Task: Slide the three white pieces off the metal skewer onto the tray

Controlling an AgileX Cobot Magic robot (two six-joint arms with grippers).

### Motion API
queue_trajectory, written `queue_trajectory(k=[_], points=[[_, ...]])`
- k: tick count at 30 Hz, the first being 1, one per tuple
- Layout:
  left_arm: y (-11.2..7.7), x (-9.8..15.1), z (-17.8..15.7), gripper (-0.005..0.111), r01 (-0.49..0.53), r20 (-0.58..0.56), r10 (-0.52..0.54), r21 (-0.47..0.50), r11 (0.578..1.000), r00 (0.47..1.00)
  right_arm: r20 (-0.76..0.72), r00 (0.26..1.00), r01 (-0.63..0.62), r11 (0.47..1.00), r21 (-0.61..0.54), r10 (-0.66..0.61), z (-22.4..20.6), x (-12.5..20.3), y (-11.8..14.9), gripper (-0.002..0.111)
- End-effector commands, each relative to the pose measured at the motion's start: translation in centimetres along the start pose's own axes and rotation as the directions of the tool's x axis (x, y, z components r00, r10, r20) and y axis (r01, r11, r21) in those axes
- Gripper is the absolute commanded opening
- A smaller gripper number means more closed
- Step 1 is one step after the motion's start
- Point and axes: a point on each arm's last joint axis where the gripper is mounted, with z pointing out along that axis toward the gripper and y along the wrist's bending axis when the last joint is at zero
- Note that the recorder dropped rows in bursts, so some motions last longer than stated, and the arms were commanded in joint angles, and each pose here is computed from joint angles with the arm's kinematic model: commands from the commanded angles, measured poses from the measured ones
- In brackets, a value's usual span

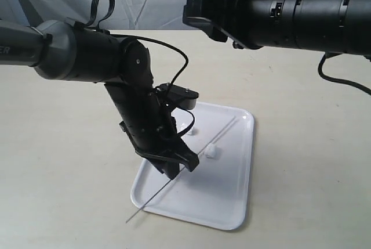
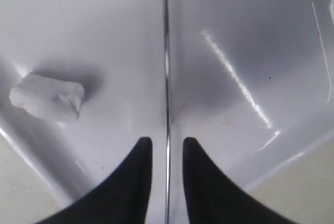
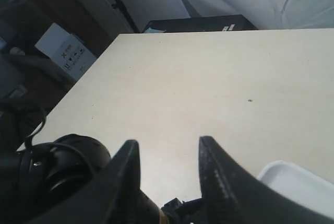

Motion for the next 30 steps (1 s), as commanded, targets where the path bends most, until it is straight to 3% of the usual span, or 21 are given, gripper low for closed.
queue_trajectory(k=[1, 5, 8, 12, 15, 18, 21, 23, 26, 27, 30], points=[[0.0, -0.3, -0.1, 0.040, -0.013, 0.028, 0.013, -0.011, 1.000, 1.000, 0.002, 1.000, 0.011, 1.000, -0.011, -0.011, -0.3, -0.2, 0.1, 0.036], [0.1, -0.2, -0.5, 0.045, -0.047, 0.020, 0.048, -0.043, 0.998, 0.999, 0.004, 0.991, 0.131, 0.991, -0.021, -0.131, -1.4, -0.5, 0.5, 0.036], [0.4, 0.7, -1.5, 0.047, -0.121, -0.059, 0.115, -0.099, 0.988, 0.992, -0.024, 0.976, 0.215, 0.976, -0.021, -0.215, -3.1, -0.9, 0.1, 0.036], [1.0, 1.8, -3.9, 0.047, -0.208, -0.134, 0.181, -0.224, 0.952, 0.974, -0.122, 0.931, 0.355, 0.931, 0.089, -0.343, -6.4, -1.3, -1.9, 0.036], [0.8, 1.9, -6.7, 0.047, -0.166, -0.035, 0.164, -0.315, 0.934, 0.986, -0.243, 0.905, 0.403, 0.884, 0.237, -0.348, -9.3, -1.2, -3.9, 0.036], [-0.3, 2.2, -10.6, 0.047, -0.091, 0.196, 0.169, -0.355, 0.930, 0.966, -0.178, 0.934, 0.356, 0.852, 0.384, -0.310, -12.1, -2.0, -4.2, 0.036], [-1.3, 4.1, -14.5, 0.047, -0.019, 0.381, 0.175, -0.378, 0.926, 0.908, -0.078, 0.915, 0.387, 0.804, 0.452, -0.397, -15.6, -2.6, -3.0, 0.036], [-1.5, 6.5, -16.9, 0.047, 0.045, 0.481, 0.175, -0.411, 0.911, 0.859, -0.047, 0.882, 0.421, 0.739, 0.526, -0.469, -18.3, -2.6, -2.4, 0.036], [-1.7, 10.4, -19.4, 0.047, 0.126, 0.608, 0.187, -0.435, 0.892, 0.772, 0.068, 0.850, 0.358, 0.667, 0.653, -0.523, -22.9, -2.2, -1.2, 0.036], [-1.7, 11.5, -19.8, 0.047, 0.156, 0.652, 0.182, -0.425, 0.892, 0.736, 0.114, 0.840, 0.316, 0.650, 0.691, -0.530, -24.4, -1.9, -1.0, 0.036], [-2.3, 15.3, -21.6, 0.047, 0.191, 0.798, 0.220, -0.383, 0.904, 0.562, 0.227, 0.806, 0.209, 0.621, 0.755, -0.547, -27.4, -0.4, -0.7, 0.036]])
